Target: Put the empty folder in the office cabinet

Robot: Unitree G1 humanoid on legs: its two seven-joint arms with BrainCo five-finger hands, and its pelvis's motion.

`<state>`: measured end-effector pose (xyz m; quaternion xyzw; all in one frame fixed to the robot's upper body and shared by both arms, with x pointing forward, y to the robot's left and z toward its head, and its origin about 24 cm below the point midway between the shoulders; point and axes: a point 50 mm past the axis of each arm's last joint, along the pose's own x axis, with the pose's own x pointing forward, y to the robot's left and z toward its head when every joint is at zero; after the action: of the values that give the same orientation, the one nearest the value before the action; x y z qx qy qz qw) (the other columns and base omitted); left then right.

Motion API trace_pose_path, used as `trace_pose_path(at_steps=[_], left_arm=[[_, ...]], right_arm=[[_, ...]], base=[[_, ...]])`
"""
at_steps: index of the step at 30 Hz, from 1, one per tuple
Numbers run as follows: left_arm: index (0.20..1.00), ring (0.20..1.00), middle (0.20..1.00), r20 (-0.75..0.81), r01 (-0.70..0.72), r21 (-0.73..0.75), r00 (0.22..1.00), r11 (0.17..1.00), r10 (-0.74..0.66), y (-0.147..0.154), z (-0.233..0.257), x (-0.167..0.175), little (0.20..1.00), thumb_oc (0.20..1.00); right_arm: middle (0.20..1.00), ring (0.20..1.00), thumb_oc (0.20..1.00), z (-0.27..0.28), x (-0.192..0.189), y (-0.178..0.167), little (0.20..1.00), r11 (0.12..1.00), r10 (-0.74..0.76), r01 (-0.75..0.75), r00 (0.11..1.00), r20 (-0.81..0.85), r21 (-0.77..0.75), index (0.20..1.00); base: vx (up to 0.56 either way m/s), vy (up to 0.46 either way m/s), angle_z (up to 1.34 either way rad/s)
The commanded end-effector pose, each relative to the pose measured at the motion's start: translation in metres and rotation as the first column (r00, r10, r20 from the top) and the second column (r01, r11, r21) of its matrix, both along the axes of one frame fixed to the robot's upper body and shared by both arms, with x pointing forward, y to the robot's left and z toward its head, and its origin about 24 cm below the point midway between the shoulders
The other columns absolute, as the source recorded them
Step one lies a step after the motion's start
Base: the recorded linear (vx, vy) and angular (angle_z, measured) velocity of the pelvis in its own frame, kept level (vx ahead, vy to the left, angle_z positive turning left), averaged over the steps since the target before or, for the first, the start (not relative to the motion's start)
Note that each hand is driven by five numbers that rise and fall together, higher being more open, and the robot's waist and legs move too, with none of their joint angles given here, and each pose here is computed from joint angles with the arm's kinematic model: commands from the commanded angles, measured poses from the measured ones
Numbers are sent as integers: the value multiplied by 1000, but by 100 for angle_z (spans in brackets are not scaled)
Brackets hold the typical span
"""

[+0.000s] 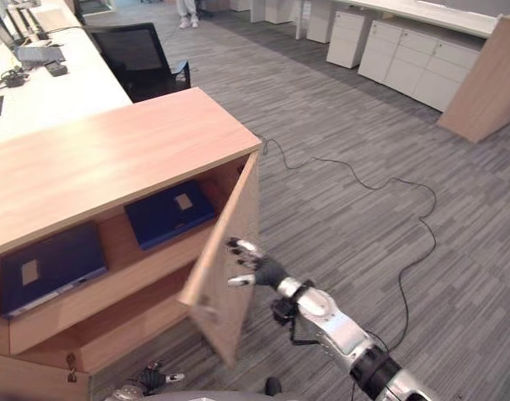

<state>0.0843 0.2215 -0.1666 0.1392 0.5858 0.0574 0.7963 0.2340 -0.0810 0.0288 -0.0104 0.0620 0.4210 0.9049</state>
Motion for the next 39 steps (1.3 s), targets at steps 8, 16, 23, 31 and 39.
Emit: trace_pose_path(at_steps=[8, 16, 23, 31, 39], left_arm=[[1000, 1000, 1000, -62, -323, 81, 943, 943, 328, 37, 2, -46, 1000, 1000], [1000, 1000, 1000, -48, -318, 44, 946, 947, 320, 29, 0, -44, 1000, 1000], [1000, 1000, 1000, 113, 64, 22, 991, 998, -66, 1, 6, 18, 1000, 1000], [1000, 1000, 1000, 173, 237, -46, 959, 970, -226, -34, 7, 34, 1000, 1000], [1000, 1000, 1000, 396, 562, 8, 758, 827, -518, -55, 40, 76, 1000, 1000]], right_arm=[[1000, 1000, 1000, 15, 2, 31, 1000, 984, 107, -106, 994, -3, 144, 1000], [1000, 1000, 1000, -15, 3, 20, 1000, 995, 5, 6, 994, -110, 95, 1000], [1000, 1000, 1000, -96, -2, -27, 1000, 931, -300, 223, 918, -260, -288, 1000], [1000, 1000, 1000, -175, -72, -124, 1000, 578, -748, 280, 557, -361, -767, 1000], [1000, 1000, 1000, -179, -131, -190, 1000, 290, -935, 487, -38, -352, -824, 1000]], base=[[-20, -11, 35], [5, -47, 45], [-63, -74, 66], [-25, 104, 103], [102, 288, 51]])
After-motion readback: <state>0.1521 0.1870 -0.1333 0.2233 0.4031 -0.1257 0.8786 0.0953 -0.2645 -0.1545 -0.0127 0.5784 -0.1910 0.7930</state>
